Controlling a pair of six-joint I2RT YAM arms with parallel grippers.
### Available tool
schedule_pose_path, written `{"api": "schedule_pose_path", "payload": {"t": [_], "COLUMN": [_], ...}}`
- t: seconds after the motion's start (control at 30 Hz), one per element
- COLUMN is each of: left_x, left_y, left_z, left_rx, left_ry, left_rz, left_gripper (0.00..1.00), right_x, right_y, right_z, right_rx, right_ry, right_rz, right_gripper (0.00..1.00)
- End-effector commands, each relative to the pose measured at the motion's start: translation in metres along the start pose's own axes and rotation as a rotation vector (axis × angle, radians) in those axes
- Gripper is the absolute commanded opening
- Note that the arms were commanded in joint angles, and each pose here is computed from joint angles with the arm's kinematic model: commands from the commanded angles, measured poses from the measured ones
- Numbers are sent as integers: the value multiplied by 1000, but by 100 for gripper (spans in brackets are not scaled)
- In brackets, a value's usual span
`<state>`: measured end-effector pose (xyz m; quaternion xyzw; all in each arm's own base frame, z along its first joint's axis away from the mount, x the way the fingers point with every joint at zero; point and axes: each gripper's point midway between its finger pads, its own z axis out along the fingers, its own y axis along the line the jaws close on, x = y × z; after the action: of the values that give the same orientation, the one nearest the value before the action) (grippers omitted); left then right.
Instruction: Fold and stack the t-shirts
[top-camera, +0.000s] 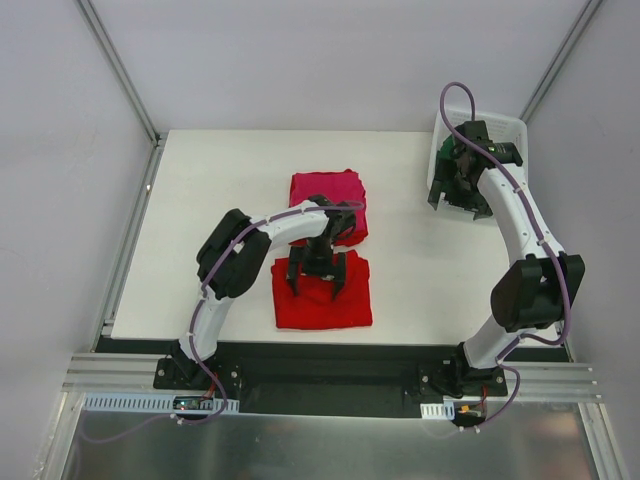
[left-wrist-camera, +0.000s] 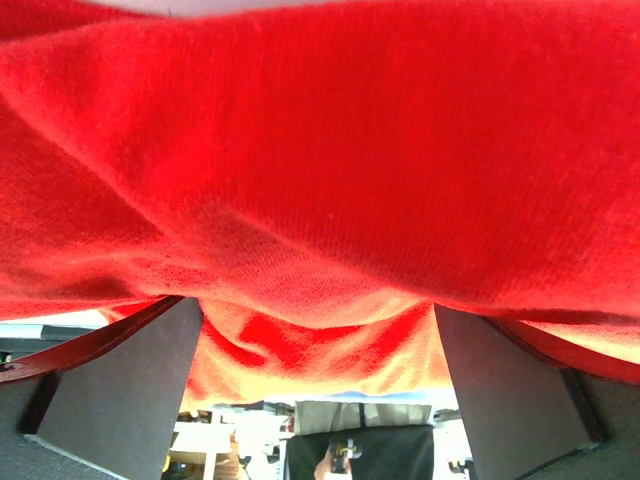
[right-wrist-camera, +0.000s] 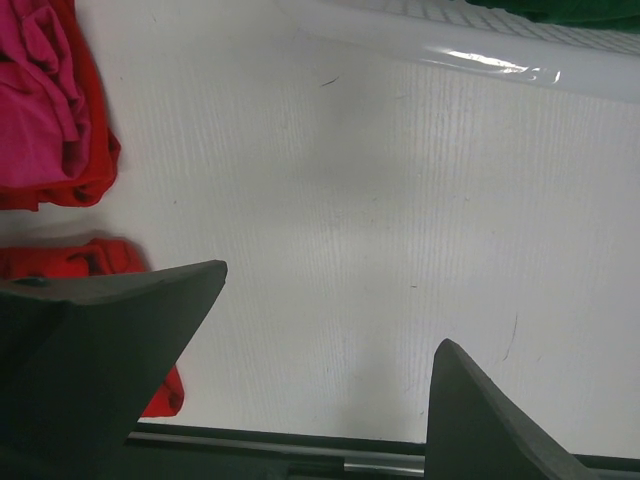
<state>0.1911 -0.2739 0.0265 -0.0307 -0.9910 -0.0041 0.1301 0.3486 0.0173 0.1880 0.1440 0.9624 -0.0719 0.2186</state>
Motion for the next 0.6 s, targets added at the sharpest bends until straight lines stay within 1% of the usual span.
{"api": "schedule_pose_path", "payload": {"t": [0.0, 0.03, 0.13, 0.17, 0.23, 0.27, 0.33, 0.37, 0.4, 0.47, 0.5, 0.53, 0.57], "left_x": [-7, -6, -4, -3, 3, 5, 11, 15, 16, 31, 35, 43, 42], "left_y": [-4, -3, -4, -9, -6, -8, 0, 10, 19, 43, 53, 79, 87], "left_z": [-33, -35, -61, -82, -105, -132, -161, -175, -182, -182, -176, -161, -152], "left_rx": [47, 50, 79, 120, 136, 180, 187, 175, 161, 141, 136, 112, 118], "left_ry": [-96, -100, -142, -190, -227, -291, -351, -403, -424, -406, -389, -353, -356], "left_rz": [-18, -14, 14, 35, 36, 48, 48, 43, 30, -1, -23, -79, -105], "left_gripper": [99, 99, 99, 99, 99, 99, 99, 99, 99, 99, 99, 99, 99], "right_x": [3, 3, 1, 1, 2, 2, 4, 5, 7, 11, 15, 21, 26], "right_y": [-4, -3, -4, -5, -5, -5, -2, -1, 1, 4, 9, 11, 14], "right_z": [-6, -6, -7, -7, -6, -6, -5, -6, -6, -6, -9, -9, -9], "right_rx": [-5, -5, -3, -1, 0, -4, -14, -22, -39, -63, -101, -120, -145], "right_ry": [8, 8, 3, 5, 10, 11, 23, 26, 33, 43, 53, 68, 80], "right_rz": [6, 5, 3, 0, -1, 0, -4, -4, -4, -13, -17, -26, -27], "right_gripper": [96, 96, 96, 96, 96, 96, 96, 96, 96, 96, 96, 96, 96]}}
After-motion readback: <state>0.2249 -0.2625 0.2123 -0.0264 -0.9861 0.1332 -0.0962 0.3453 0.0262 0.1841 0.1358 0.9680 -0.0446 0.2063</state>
